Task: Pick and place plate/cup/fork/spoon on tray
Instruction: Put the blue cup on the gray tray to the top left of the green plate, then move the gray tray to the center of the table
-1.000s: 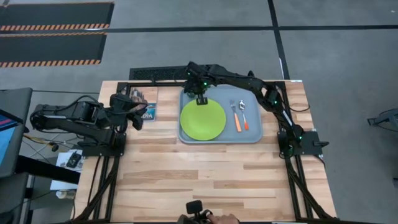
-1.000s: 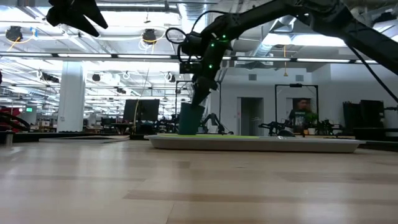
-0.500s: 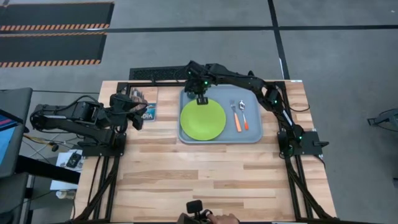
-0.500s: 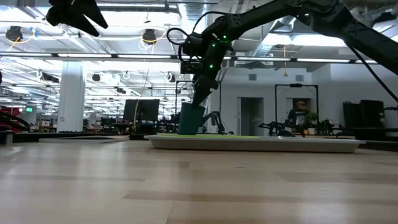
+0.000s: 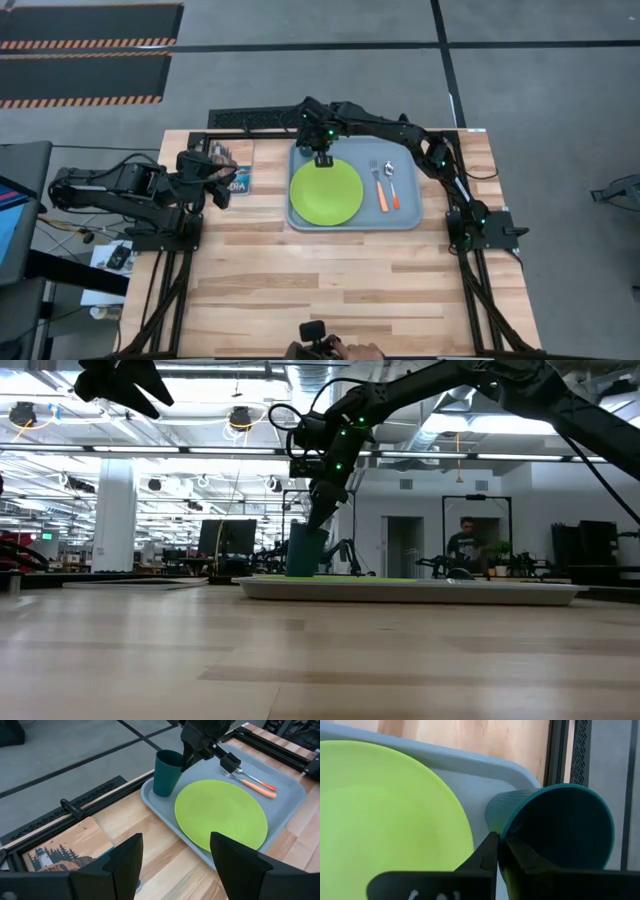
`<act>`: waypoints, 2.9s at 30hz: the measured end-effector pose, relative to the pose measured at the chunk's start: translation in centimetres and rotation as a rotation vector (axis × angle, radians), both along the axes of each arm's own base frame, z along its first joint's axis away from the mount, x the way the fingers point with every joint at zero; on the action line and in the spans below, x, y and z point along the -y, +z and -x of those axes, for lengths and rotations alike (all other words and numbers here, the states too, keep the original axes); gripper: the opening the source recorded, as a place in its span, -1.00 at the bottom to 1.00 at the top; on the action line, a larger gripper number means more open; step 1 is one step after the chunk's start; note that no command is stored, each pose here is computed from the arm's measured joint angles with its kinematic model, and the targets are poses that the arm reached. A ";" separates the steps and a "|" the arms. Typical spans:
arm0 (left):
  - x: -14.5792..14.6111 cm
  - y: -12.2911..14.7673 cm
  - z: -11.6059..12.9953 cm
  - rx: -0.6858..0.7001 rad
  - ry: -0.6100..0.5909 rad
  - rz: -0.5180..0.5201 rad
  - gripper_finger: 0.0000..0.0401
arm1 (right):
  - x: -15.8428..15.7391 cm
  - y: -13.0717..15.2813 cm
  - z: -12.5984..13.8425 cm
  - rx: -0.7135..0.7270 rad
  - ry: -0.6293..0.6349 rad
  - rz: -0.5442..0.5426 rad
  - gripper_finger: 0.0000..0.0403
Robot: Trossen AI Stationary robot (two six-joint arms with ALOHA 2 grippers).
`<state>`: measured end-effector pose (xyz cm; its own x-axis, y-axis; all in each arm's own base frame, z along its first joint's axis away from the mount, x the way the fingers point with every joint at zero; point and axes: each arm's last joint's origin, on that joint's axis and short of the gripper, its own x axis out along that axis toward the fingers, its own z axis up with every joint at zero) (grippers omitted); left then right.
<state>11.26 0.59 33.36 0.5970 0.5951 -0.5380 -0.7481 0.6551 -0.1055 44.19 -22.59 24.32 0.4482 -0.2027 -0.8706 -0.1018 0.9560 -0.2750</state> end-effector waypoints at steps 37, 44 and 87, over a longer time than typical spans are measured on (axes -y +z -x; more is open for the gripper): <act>0.0 0.0 0.0 0.000 0.013 -0.013 0.09 | 0.6 0.2 0.0 0.042 -0.061 -0.017 -0.37; -0.1 0.0 0.0 0.000 0.019 -0.019 0.09 | 0.4 0.3 -0.4 0.070 -0.054 -0.003 -0.09; -16.7 -13.1 -9.2 0.422 0.014 0.385 0.08 | -1.0 2.5 27.1 0.274 -1.235 -0.375 -0.15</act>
<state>20.45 17.32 20.22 0.8006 0.4129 -0.4342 -0.5978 0.5001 -0.6265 17.12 -21.59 26.81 0.3132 -0.3706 -0.8744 0.9031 0.4010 0.1535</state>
